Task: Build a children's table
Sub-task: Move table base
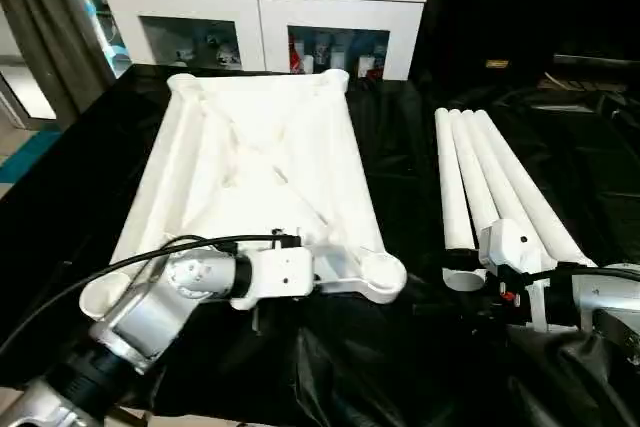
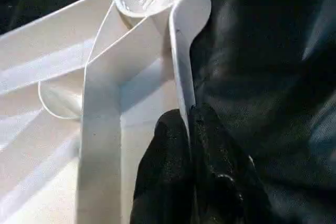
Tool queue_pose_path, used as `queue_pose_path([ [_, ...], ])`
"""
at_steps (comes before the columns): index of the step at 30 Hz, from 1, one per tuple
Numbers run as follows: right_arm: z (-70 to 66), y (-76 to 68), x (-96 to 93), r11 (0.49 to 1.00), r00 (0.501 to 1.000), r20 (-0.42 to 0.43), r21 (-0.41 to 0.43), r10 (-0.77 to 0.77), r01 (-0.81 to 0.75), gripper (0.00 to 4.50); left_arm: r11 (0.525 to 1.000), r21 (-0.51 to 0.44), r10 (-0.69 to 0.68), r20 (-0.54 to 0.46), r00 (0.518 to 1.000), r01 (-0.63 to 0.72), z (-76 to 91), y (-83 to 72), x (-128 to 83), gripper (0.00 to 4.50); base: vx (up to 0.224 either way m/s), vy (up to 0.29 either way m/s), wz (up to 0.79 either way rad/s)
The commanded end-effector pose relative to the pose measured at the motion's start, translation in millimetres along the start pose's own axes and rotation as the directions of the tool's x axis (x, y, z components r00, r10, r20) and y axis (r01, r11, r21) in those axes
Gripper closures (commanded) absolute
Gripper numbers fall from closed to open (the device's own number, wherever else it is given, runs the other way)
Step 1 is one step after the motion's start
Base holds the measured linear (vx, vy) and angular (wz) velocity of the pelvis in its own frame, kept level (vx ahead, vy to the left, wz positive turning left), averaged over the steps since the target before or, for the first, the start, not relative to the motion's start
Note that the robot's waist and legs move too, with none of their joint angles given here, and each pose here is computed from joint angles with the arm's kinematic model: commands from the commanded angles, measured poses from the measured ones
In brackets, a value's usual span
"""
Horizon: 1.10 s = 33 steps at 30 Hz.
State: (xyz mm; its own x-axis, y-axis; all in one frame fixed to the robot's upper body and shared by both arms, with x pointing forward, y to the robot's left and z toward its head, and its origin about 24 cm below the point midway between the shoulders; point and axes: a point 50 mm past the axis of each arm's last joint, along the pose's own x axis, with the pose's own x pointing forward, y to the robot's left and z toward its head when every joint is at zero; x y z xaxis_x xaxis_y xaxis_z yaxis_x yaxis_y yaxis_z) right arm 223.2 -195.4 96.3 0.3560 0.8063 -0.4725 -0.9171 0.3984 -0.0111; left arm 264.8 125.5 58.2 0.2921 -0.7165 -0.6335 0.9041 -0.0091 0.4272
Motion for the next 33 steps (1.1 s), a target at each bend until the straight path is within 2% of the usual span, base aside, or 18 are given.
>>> queue_pose_path([
  [1,2.6,-1.6,0.4,1.000,1.000,0.013,-0.021,-0.017,0.018,0.75,0.990,0.123,0.079,-0.084,0.993,-0.068,-1.2,11.5,-10.8,4.48,0.000,0.000,0.00],
  [7,2.0,-2.1,1.8,0.999,1.000,0.017,-0.024,-0.025,0.025,0.75,0.985,0.153,0.093,-0.103,0.990,-0.076,-0.2,16.1,-15.2,4.48,0.000,0.000,0.00],
  [12,1.2,-2.0,3.3,0.999,0.999,0.019,-0.024,-0.029,0.030,0.75,0.991,0.111,0.092,-0.103,0.990,-0.080,-3.3,15.5,-17.4,4.48,0.000,0.000,0.00],
  [18,1.6,-2.0,3.9,0.999,0.999,0.026,-0.023,-0.031,0.032,0.75,0.997,0.032,0.069,-0.092,0.993,-0.067,-7.4,7.1,-16.4,4.48,0.000,0.000,0.00],
  [20,1.4,-1.6,4.2,0.999,0.999,0.028,-0.020,-0.031,0.031,0.75,0.999,-0.007,0.052,-0.086,0.995,-0.053,-9.1,3.7,-16.9,4.01,0.000,0.000,0.00],
  [23,1.4,-1.6,4.3,0.999,0.999,0.031,-0.018,-0.031,0.032,0.75,0.998,-0.042,0.041,-0.100,0.994,-0.045,-12.5,1.3,-19.4,3.89,0.000,0.000,0.00],
  [25,2.2,-2.2,4.5,0.999,0.999,0.035,-0.018,-0.032,0.032,0.75,0.997,-0.066,0.034,-0.093,0.995,-0.041,-13.0,0.6,-22.6,3.57,0.000,0.000,0.00],
  [30,8.8,-6.1,4.5,0.999,0.997,0.064,-0.009,-0.044,0.045,0.75,0.979,-0.194,0.061,0.008,0.998,-0.059,-5.1,4.8,-34.9,3.44,0.000,0.000,0.00],
  [31,11.9,-7.4,5.1,0.998,0.995,0.079,-0.008,-0.054,0.055,0.75,0.974,-0.213,0.082,0.040,0.996,-0.072,-1.7,7.9,-37.3,3.18,0.000,0.000,0.00],
  [33,19.5,-16.2,8.4,0.989,0.986,0.081,-0.001,-0.147,0.148,0.75,0.956,-0.263,0.158,0.104,0.982,-0.126,4.9,19.1,-44.0,3.18,0.000,0.000,0.00],
])
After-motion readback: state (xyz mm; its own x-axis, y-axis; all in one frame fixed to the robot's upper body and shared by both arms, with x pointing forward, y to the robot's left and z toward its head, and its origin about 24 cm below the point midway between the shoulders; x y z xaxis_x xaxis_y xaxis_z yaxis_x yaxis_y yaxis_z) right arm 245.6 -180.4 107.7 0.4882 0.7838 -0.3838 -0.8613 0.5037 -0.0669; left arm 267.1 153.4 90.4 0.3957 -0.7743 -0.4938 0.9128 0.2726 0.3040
